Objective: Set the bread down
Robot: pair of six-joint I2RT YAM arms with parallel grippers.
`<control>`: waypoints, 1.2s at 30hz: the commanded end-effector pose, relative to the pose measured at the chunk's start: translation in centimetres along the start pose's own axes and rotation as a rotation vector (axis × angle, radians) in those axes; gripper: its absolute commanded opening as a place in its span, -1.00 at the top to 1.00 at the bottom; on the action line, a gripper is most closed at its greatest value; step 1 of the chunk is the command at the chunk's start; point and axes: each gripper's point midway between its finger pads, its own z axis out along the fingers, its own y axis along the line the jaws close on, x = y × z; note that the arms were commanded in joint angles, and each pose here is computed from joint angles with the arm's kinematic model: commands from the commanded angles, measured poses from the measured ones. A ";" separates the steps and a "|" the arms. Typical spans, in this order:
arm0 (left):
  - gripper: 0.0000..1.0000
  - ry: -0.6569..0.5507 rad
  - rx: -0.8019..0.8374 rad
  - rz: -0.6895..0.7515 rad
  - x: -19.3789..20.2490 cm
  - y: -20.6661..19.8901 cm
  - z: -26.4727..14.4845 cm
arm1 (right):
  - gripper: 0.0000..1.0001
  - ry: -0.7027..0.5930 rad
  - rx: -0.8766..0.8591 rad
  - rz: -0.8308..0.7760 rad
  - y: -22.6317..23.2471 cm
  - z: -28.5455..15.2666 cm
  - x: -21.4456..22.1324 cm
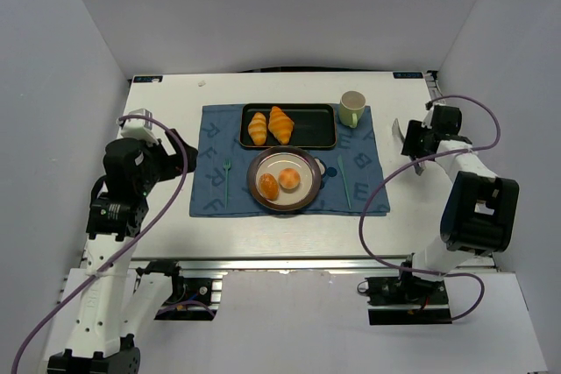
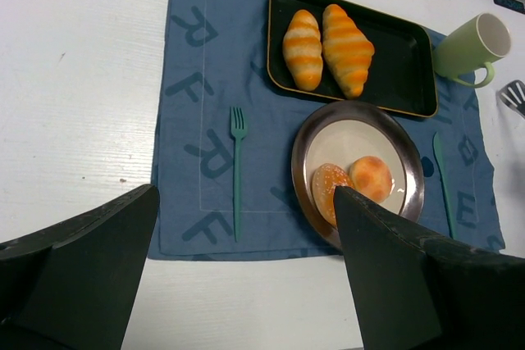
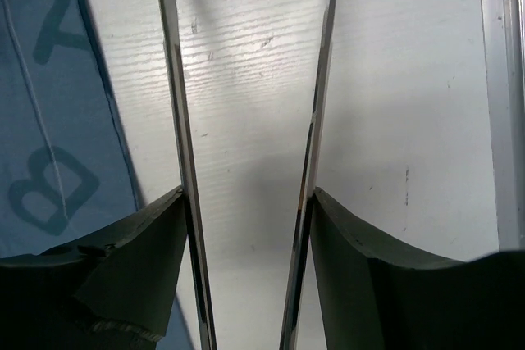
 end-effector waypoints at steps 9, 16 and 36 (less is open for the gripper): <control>-0.96 -0.019 0.040 -0.003 -1.1 -1.0 0.3 | -0.77 -0.032 -0.026 -0.068 -0.4 2.7 1.3; -0.96 -0.023 0.032 0.000 -1.4 -1.0 0.0 | -0.79 -0.020 0.014 -0.050 -0.9 2.2 1.0; -0.96 -0.034 0.010 -0.024 -1.1 -0.5 -0.6 | -0.79 -0.349 -0.509 0.049 10.7 -22.3 -1.2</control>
